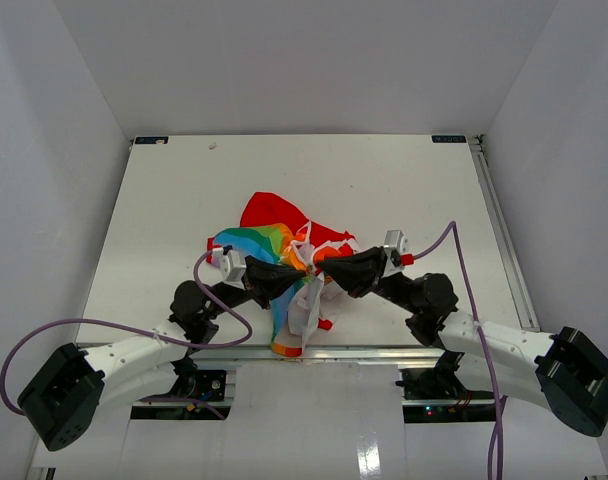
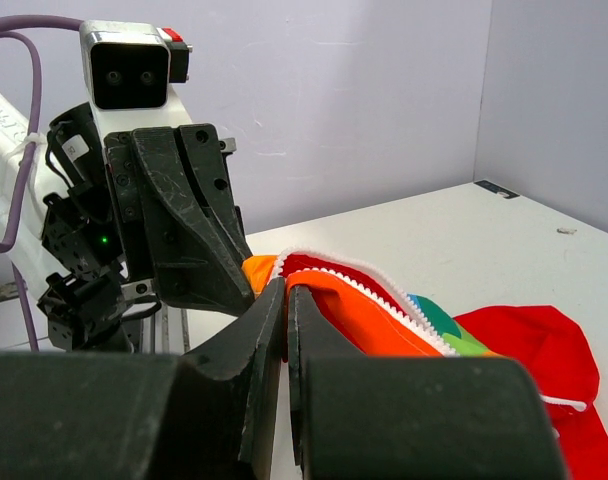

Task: Zip up the jacket

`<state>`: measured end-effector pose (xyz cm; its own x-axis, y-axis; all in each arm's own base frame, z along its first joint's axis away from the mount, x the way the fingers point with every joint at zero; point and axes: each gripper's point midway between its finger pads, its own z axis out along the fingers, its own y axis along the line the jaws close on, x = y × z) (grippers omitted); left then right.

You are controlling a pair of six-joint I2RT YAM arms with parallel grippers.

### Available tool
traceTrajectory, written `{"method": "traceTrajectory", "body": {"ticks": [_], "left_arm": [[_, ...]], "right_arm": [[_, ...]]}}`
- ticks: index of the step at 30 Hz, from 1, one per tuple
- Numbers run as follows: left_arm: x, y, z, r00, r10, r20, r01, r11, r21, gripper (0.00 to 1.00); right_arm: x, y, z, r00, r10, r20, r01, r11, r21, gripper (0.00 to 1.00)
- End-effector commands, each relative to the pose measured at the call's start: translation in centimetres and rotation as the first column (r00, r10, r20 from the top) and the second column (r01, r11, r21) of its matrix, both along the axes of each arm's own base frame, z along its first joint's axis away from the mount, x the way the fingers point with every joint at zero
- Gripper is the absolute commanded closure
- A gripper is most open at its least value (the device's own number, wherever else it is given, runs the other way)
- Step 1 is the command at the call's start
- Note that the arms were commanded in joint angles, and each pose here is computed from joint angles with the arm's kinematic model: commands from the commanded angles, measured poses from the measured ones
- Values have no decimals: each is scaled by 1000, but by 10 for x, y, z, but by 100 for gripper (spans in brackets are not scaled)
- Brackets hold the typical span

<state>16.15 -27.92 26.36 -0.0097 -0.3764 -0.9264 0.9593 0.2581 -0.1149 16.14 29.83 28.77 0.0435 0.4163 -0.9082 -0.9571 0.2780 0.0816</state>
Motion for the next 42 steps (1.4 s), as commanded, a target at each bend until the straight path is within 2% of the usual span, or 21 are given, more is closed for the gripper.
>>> {"method": "traceTrajectory", "body": {"ticks": [1, 11, 42], "left_arm": [[-18, -9, -16, 993, -114, -23, 115, 992, 57, 100], [-22, -14, -19, 986, -160, -42, 163, 984, 75, 100], [-4, -27, -40, 983, -126, -134, 145, 979, 144, 100]], "right_arm": [[-13, -32, 87, 972, -93, 214, 31, 960, 278, 92], [-9, -30, 93, 971, -103, 217, 41, 961, 273, 92], [-6, -40, 116, 970, -139, 198, 65, 937, 343, 92]]}}
